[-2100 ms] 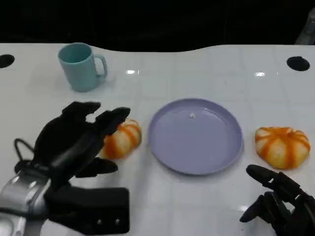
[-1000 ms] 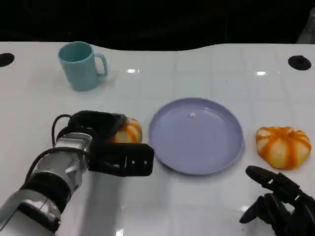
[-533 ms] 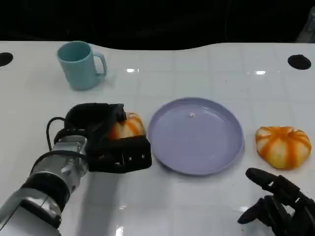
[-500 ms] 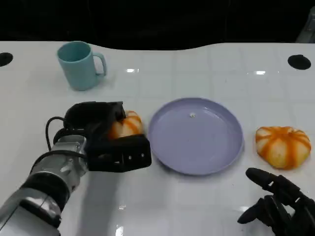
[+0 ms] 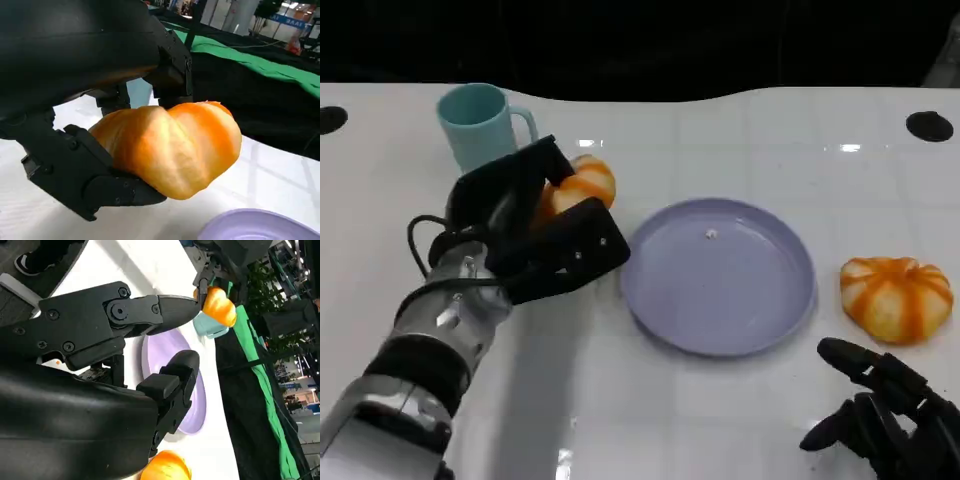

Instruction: Grasp the bread from the table and place it into the plate.

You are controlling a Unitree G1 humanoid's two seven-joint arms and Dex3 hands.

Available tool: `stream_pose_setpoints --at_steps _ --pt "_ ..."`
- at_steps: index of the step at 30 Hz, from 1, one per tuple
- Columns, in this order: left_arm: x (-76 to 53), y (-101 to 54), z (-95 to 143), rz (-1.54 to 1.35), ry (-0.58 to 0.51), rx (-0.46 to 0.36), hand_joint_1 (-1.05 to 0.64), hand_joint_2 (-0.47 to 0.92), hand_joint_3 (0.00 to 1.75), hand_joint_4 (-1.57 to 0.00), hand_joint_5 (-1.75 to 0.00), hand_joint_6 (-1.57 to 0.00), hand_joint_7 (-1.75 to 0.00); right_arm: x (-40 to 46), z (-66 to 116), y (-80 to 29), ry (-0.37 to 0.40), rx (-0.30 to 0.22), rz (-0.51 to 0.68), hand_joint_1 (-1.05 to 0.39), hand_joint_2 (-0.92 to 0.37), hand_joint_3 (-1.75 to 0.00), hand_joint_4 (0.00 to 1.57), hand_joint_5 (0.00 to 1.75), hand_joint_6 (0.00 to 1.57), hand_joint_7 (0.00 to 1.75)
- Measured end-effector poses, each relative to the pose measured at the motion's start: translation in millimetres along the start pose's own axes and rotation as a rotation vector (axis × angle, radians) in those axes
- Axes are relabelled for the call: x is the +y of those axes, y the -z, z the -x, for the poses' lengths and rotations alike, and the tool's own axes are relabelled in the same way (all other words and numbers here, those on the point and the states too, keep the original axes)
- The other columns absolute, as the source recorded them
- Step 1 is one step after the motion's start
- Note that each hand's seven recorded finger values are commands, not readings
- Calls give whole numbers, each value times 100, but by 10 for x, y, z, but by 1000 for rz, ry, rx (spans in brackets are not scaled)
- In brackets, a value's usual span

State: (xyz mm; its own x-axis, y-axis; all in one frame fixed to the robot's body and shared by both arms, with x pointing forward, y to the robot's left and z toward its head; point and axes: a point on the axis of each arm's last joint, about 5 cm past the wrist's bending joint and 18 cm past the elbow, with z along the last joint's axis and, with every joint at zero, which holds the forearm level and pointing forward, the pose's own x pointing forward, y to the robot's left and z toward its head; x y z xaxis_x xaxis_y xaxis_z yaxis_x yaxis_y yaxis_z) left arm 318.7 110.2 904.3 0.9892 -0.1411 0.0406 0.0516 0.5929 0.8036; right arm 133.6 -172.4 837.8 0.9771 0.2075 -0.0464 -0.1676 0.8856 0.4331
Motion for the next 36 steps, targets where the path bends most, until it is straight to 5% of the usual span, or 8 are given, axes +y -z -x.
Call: stream_pose_setpoints --at_steps 6,15,35,36 --pt "-17 -204 -27 -18 32 -182 -12 48 113 -84 -175 -64 -175 -10 -23 10 -13 4 -2 -76 -92 -29 61 138 87 49" --pt "-88 -585 -101 -106 158 -368 -15 58 88 -84 -175 -64 -175 -26 -27 23 -17 3 12 -76 -92 -29 62 138 87 52" --pt "-333 -781 -85 -199 385 -381 -20 69 86 -88 -175 -69 -175 -52 -27 22 -41 -7 15 -75 -92 -30 60 136 84 52" --pt "-326 -788 -91 -201 383 -383 -19 70 71 -81 -175 -73 -125 -53 -27 23 -43 -7 15 -75 -92 -30 61 136 84 52"
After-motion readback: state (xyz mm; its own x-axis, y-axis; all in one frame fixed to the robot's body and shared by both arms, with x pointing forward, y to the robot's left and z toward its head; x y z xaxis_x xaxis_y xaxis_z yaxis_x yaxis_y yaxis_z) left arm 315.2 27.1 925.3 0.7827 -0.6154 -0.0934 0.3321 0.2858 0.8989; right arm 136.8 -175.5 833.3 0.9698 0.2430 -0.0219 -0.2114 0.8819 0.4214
